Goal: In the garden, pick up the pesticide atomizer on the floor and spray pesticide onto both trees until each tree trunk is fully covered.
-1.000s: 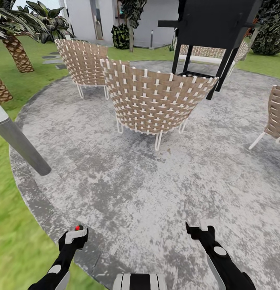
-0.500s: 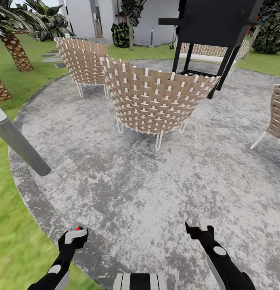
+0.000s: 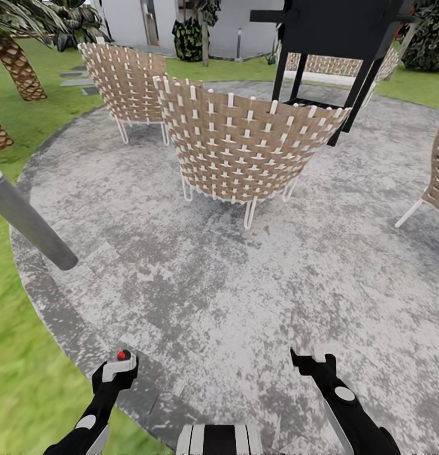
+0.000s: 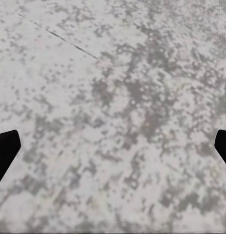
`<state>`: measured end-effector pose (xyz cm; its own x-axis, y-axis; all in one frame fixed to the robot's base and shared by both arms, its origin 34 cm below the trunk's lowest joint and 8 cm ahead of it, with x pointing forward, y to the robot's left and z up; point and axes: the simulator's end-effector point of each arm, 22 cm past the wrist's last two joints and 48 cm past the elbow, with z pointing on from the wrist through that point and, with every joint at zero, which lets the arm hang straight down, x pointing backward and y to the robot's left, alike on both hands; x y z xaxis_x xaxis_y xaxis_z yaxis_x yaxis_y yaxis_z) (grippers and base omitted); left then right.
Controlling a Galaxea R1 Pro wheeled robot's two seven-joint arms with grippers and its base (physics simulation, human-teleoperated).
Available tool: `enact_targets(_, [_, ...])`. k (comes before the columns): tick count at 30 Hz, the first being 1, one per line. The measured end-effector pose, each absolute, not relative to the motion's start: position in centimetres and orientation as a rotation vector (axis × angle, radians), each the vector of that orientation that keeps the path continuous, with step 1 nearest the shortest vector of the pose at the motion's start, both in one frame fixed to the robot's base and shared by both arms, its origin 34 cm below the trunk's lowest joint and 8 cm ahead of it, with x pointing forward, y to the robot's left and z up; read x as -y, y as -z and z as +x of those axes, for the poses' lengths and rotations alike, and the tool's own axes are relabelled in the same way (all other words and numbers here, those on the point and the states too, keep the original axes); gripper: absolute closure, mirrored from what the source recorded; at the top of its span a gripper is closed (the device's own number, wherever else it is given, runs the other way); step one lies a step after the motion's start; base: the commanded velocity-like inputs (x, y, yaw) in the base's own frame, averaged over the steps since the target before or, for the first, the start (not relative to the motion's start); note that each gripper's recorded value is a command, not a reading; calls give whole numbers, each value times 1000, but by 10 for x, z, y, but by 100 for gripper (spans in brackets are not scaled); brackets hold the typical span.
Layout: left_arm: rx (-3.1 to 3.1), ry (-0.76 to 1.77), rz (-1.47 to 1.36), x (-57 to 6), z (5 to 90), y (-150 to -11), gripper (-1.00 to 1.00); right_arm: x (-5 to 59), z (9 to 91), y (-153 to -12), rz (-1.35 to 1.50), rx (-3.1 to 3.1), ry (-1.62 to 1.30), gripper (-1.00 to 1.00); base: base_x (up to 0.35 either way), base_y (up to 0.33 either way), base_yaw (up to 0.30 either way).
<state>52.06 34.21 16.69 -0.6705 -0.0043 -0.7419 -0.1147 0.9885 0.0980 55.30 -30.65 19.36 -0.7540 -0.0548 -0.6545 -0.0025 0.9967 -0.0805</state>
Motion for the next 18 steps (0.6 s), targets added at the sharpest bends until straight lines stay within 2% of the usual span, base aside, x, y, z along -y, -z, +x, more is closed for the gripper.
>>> enact_targets(18, [-2307, -177, -72, -345, 522, -152, -100, 308, 534, -164, -42, -2483, 100, -100, 0, 0, 0])
